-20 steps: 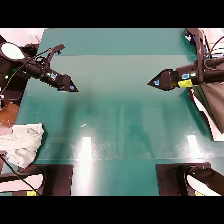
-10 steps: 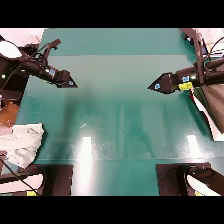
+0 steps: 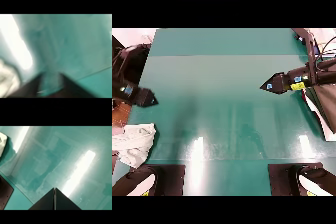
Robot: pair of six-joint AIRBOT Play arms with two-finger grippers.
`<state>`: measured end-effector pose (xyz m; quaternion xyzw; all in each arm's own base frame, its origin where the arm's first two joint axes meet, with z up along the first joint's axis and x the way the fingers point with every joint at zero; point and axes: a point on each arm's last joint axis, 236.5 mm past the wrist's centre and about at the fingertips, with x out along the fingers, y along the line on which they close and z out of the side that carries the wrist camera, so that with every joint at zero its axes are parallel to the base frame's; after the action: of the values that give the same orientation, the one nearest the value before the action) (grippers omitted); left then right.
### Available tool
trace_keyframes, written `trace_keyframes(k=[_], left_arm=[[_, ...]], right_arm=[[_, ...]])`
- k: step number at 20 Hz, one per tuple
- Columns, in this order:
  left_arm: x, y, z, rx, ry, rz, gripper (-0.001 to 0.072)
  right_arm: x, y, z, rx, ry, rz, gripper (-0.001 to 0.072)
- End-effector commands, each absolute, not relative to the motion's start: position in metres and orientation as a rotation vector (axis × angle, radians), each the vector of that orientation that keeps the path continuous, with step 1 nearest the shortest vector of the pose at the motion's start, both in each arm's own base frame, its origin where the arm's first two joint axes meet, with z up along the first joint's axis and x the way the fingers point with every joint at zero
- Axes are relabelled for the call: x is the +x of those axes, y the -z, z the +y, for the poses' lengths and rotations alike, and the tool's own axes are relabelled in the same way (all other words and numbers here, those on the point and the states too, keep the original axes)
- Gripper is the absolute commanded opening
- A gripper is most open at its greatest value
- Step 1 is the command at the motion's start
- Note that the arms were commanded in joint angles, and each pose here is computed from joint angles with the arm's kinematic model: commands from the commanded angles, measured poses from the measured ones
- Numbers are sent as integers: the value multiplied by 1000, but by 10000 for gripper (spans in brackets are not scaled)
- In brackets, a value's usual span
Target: Fold the shirts.
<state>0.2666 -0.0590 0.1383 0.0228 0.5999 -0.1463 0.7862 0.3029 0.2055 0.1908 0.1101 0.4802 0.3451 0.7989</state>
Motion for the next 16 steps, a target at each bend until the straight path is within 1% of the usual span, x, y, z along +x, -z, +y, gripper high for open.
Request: trace_keyframes(k=[1,3,8,11,16], left_arm=[[232,-115,3,140,43,1420,620],[222,-88,24,200,-33,1497,620],[188,-14,51,313,-96,1672,620],[180,13,65,384,-118,1699,620],[181,25,63,381,-108,1686,618]], right_arm=[[303,-191,206,209,-757,1017,21],[302,-191,206,199,-762,1014,21],[303,-190,205,188,-761,1012,21],[303,-190,205,188,-761,1012,20],[302,-190,205,187,-763,1016,21]])
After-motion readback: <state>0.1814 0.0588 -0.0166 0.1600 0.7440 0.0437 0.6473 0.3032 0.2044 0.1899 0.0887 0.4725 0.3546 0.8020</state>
